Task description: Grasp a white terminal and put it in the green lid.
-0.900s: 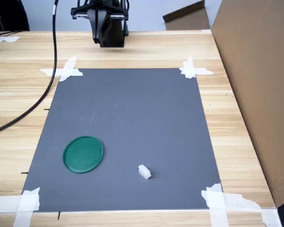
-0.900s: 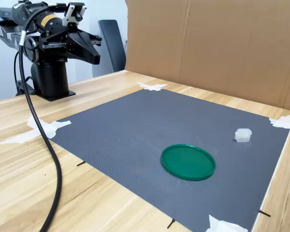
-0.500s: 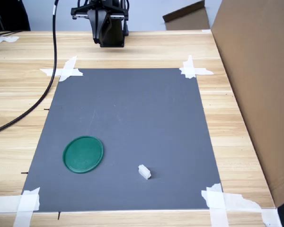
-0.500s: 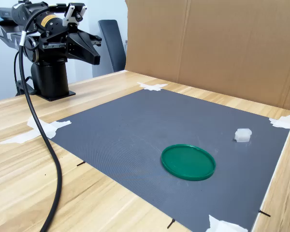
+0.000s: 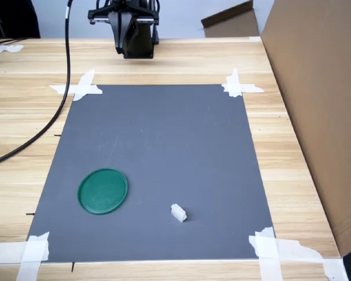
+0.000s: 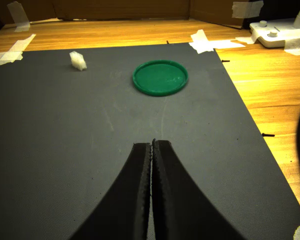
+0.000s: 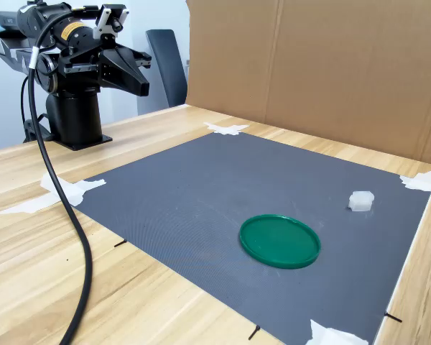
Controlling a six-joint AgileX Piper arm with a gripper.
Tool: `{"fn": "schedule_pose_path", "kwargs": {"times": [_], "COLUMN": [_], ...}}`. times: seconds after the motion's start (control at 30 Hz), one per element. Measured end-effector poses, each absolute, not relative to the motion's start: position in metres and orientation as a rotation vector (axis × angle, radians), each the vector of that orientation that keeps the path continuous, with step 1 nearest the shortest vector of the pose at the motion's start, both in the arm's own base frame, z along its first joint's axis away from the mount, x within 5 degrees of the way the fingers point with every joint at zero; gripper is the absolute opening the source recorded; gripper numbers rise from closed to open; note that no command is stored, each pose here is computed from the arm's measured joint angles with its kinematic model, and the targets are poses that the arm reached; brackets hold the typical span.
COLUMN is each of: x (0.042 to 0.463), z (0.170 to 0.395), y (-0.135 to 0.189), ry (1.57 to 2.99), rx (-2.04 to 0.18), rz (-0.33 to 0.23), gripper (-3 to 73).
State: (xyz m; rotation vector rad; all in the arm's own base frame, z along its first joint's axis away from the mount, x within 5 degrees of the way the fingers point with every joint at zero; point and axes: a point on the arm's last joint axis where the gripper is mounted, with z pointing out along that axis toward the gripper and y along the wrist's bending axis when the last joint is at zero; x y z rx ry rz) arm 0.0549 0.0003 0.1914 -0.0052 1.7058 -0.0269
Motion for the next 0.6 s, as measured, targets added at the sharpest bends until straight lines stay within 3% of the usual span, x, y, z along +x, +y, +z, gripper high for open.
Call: {"fn": "schedule_pose_path", "kwargs": {"times": [0.3,0.6], "x": [0.058,0.085], "z": [0.19,0.246], "y": [0.0,0.002], "ry": [1.757,2.048], "rx": [-0.002,-0.091], "rz": [-0.021,-0.023], "gripper": [-2.7,-2.7]}}
